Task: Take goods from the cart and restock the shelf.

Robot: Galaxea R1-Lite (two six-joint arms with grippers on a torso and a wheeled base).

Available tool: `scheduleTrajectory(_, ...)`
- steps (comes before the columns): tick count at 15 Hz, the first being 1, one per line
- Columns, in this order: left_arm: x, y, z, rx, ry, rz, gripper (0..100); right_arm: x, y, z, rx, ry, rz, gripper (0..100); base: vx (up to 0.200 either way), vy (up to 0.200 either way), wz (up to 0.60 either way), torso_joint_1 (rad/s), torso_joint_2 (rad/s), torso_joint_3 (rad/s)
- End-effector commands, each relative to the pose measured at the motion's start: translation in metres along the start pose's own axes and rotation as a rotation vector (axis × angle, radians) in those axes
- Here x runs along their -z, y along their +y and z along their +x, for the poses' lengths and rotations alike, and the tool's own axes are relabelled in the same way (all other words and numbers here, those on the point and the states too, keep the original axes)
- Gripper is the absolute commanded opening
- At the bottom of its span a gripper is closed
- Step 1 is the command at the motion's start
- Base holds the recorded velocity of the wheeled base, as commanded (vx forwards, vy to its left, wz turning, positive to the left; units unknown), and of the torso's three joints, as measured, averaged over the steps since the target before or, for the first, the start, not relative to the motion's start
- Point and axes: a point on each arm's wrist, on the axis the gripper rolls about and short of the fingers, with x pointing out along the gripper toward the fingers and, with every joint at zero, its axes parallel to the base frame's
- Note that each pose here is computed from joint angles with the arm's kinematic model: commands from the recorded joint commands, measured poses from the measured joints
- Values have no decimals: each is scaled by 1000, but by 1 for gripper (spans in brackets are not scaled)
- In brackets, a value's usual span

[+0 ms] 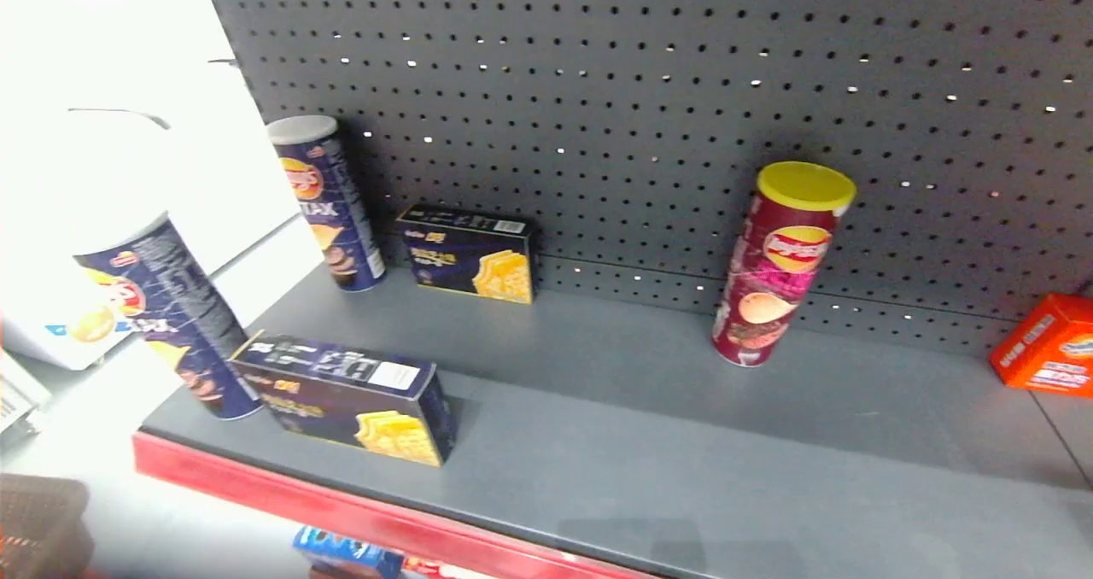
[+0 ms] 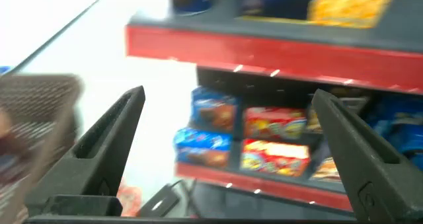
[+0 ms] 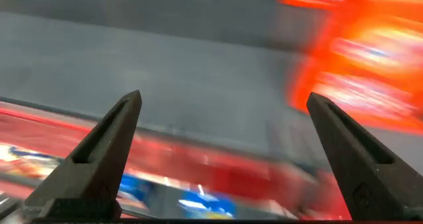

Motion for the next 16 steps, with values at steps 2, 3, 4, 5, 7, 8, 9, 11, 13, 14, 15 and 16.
scheduleTrajectory(2, 0, 0, 0, 0, 0, 0, 100, 0, 0, 0, 0, 0, 0, 100, 0, 0, 600, 0, 2, 0)
scheduleTrajectory(3, 0, 0, 0, 0, 0, 0, 100, 0, 0, 0, 0, 0, 0, 100, 0, 0, 600, 2, -7, -2)
scheduleTrajectory(4, 0, 0, 0, 0, 0, 0, 100, 0, 0, 0, 0, 0, 0, 100, 0, 0, 600, -2, 2, 2)
scheduleTrajectory(5, 0, 0, 0, 0, 0, 0, 100, 0, 0, 0, 0, 0, 0, 100, 0, 0, 600, 2, 2, -2)
scheduleTrajectory(7, 0, 0, 0, 0, 0, 0, 100, 0, 0, 0, 0, 0, 0, 100, 0, 0, 600, 2, 5, 5)
scheduleTrajectory(8, 0, 0, 0, 0, 0, 0, 100, 0, 0, 0, 0, 0, 0, 100, 0, 0, 600, -2, 2, 2)
scheduleTrajectory(9, 0, 0, 0, 0, 0, 0, 100, 0, 0, 0, 0, 0, 0, 100, 0, 0, 600, 2, -2, 2)
scheduleTrajectory(11, 0, 0, 0, 0, 0, 0, 100, 0, 0, 0, 0, 0, 1, 100, 0, 0, 0, 0, 0, 0)
scheduleTrajectory(13, 0, 0, 0, 0, 0, 0, 100, 0, 0, 0, 0, 0, 1, 100, 0, 0, 0, 0, 0, 0)
scheduleTrajectory(14, 0, 0, 0, 0, 0, 0, 100, 0, 0, 0, 0, 0, 1, 100, 0, 0, 0, 0, 0, 0)
scheduleTrajectory(15, 0, 0, 0, 0, 0, 2, 100, 0, 0, 0, 0, 0, 1, 100, 0, 0, 0, 0, 0, 0)
scheduleTrajectory(16, 0, 0, 0, 0, 0, 0, 100, 0, 0, 0, 0, 0, 1, 100, 0, 0, 0, 0, 0, 0)
